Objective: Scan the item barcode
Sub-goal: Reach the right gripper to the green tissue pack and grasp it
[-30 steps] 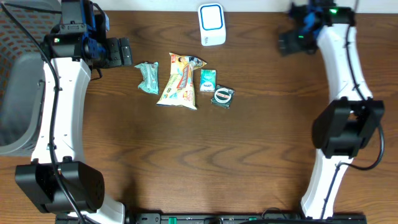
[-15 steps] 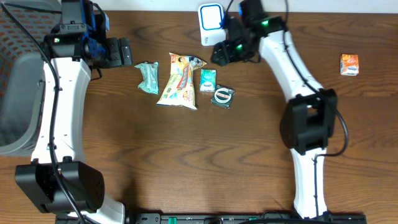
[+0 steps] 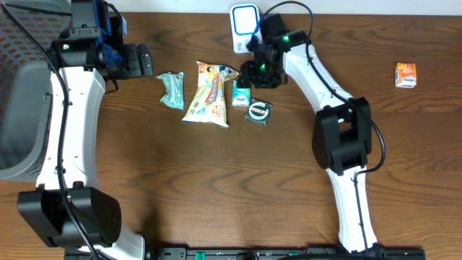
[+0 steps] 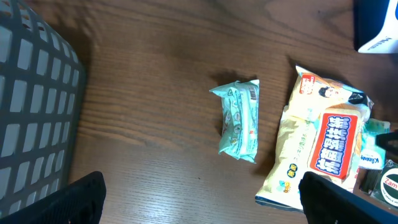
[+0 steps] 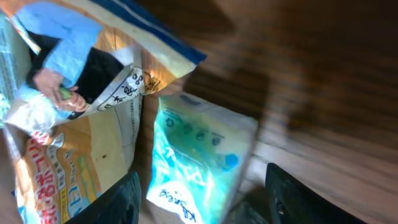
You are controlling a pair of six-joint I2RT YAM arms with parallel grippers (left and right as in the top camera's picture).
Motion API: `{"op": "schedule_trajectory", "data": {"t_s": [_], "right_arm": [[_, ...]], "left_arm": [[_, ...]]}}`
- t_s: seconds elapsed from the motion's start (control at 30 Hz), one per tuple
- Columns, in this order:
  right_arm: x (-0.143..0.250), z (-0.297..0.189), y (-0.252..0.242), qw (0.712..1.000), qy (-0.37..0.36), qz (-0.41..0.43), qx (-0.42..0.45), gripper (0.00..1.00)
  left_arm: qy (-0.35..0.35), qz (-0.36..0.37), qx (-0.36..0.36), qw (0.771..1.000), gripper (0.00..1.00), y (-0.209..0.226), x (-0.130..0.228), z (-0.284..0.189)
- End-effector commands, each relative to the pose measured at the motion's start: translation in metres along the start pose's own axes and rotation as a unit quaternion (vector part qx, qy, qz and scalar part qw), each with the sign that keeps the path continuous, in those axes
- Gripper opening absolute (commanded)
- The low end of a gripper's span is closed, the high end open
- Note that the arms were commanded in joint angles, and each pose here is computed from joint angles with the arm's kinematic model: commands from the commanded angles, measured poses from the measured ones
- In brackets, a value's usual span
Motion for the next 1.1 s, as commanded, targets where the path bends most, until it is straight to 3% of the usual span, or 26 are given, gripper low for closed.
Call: {"op": "schedule_trajectory", "data": {"t_s": [0.0, 0.23, 0.3, 0.53, 0.73, 0.87, 1.07], "right_arm": [[0.008, 0.026, 0.0, 0.999, 0.026, 0.018, 0.01, 0.58], [0.013, 0.044, -0.01, 0.996, 0.025, 0.049, 0.074, 0.54], [0.014, 0.046, -0.012, 0.996, 0.027, 0.049, 0.075, 0.38], [0.009, 0.029, -0.011, 0.998, 0.03, 0.039, 0.035, 0.01], [0.001, -0.011, -0.014, 0.996, 0.041, -0.004, -0.075, 0.06], [-0.002, -0.042, -0.021, 0.983, 0.049, -0.033, -0.173, 0.01], [-0.007, -0.08, -0.025, 0.92, 0.036, -0.084, -0.382, 0.01]], "left_arm": [[0.004, 0.007, 0.0, 1.0, 0.98, -0.001, 0.002, 0.0], [0.004, 0.007, 0.0, 1.0, 0.98, -0.001, 0.002, 0.0], [0.004, 0.007, 0.0, 1.0, 0.97, -0.001, 0.002, 0.0], [0.004, 0.007, 0.0, 1.0, 0.98, -0.001, 0.002, 0.0], [0.004, 0.007, 0.0, 1.0, 0.98, -0.001, 0.002, 0.0], [0.004, 0.007, 0.0, 1.0, 0.98, -0.001, 0.002, 0.0], [0.004, 0.007, 0.0, 1.0, 0.98, -0.001, 0.002, 0.0]]}}
Point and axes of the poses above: each gripper's point midway between its finger pads, its own z axis out along the fingers, its own y axis along the line the jaws close on, x = y × z, the point moved 9 cm from there along -z, back along the fingers, and after that the axes turned 10 degrees about z, right-handed, at the moved point
